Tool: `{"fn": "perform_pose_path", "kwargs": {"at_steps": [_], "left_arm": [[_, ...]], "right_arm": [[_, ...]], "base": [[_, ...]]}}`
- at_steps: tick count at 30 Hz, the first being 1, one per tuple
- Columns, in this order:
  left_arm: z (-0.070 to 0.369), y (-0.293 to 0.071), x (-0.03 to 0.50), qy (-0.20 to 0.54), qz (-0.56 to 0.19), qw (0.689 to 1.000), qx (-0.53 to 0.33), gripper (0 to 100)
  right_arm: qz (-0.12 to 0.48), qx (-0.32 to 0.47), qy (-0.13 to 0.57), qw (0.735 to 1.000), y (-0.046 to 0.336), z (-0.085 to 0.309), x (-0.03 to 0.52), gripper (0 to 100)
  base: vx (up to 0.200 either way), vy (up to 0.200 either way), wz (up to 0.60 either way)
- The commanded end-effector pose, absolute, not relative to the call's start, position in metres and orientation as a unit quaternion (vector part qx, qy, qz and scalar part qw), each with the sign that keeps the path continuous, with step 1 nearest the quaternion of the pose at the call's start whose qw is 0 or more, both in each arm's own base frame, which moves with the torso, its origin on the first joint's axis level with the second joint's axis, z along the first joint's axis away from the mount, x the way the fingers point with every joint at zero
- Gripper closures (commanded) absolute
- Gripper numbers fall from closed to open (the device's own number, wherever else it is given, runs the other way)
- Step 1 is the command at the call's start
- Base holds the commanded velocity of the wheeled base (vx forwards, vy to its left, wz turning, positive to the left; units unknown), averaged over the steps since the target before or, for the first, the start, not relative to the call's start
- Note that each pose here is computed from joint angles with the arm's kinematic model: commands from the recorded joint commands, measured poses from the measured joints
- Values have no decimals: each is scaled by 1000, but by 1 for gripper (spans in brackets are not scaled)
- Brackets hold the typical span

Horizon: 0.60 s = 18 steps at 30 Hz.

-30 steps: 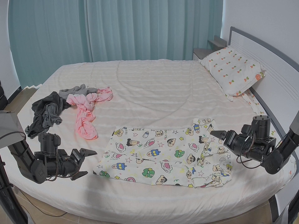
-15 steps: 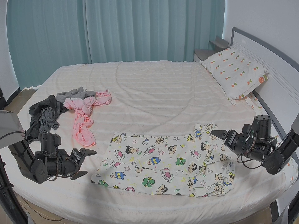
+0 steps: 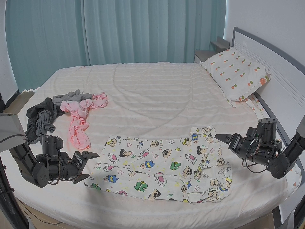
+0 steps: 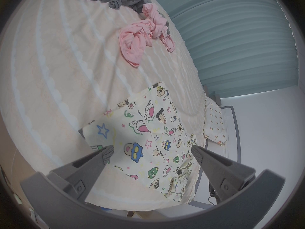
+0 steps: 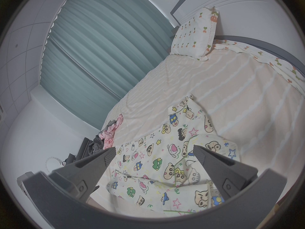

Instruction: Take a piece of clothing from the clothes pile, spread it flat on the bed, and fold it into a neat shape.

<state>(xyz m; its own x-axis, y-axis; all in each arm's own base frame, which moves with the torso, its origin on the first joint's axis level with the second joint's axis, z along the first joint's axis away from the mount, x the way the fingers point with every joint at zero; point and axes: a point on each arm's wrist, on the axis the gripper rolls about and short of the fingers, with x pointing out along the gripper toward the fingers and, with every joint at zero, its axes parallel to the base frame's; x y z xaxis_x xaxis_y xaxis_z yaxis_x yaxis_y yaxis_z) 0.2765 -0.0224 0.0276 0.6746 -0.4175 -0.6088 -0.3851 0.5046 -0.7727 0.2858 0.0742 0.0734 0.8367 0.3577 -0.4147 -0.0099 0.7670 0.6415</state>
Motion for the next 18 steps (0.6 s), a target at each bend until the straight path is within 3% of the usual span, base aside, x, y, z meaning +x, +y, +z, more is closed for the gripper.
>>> {"fn": "perform_pose_path", "kwargs": {"at_steps": [1, 13, 18], "left_arm": [[28, -22, 276, 403, -11, 768, -498, 0], [28, -22, 276, 399, -11, 770, -498, 0], [32, -20, 287, 362, -30, 789, -496, 0]], "right_arm": [[101, 323, 272, 901, 74, 71, 284, 0], [102, 308, 279, 904, 74, 65, 285, 0], [103, 307, 281, 904, 75, 64, 284, 0]], "base": [[0, 0, 0], [0, 0, 0], [0, 0, 0]]}}
